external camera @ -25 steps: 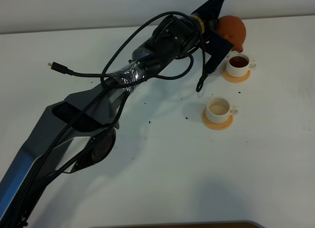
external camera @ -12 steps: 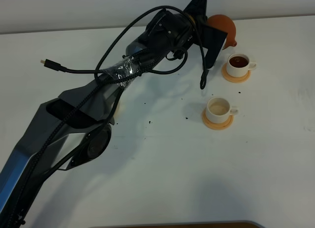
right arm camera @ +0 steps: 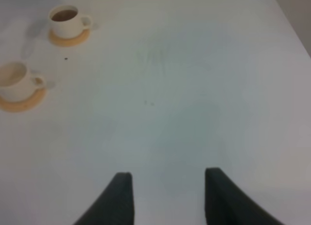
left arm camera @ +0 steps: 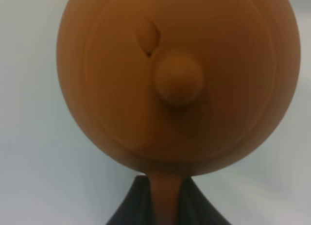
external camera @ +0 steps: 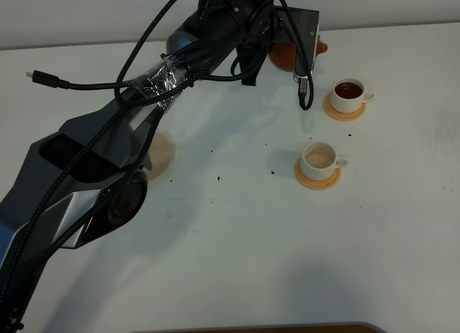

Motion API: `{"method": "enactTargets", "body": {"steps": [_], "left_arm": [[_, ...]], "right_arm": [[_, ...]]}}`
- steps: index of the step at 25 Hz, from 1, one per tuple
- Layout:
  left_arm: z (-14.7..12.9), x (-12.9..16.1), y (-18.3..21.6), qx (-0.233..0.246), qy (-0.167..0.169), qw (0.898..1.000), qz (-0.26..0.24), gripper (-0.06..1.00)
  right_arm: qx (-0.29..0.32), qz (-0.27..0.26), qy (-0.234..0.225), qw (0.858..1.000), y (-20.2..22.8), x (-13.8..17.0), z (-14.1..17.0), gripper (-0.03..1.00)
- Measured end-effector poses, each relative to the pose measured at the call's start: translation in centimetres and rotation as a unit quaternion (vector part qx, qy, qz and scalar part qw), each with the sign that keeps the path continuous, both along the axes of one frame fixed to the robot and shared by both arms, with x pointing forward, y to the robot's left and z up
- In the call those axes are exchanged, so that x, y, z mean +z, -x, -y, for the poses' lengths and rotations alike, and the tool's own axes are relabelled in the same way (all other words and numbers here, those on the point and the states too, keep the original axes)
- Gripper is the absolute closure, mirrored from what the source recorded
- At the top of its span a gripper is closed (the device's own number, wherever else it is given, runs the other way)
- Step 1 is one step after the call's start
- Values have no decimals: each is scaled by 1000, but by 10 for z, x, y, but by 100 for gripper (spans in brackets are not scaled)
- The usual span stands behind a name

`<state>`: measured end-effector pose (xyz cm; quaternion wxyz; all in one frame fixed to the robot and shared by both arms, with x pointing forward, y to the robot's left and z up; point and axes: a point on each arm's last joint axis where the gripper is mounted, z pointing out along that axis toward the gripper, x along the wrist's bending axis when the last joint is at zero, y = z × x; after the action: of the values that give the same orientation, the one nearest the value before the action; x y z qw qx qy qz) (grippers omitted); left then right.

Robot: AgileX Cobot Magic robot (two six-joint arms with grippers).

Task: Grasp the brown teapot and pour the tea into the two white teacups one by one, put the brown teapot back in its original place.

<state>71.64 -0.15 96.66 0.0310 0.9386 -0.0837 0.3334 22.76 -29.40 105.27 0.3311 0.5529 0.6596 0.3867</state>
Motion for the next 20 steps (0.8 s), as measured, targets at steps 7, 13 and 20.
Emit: {"method": "enactTargets", "body": {"steps": [7, 13, 20], "left_arm": [[-7, 0, 17, 90, 13, 991, -96, 80], [-4, -5, 29, 160, 63, 969, -175, 80], [-4, -7, 33, 231, 95, 947, -200, 80]], "right_arm": [[3, 0, -4, 1000, 0, 0, -1, 59], [3, 0, -4, 1000, 0, 0, -1, 59], [3, 0, -4, 1000, 0, 0, -1, 59]]}}
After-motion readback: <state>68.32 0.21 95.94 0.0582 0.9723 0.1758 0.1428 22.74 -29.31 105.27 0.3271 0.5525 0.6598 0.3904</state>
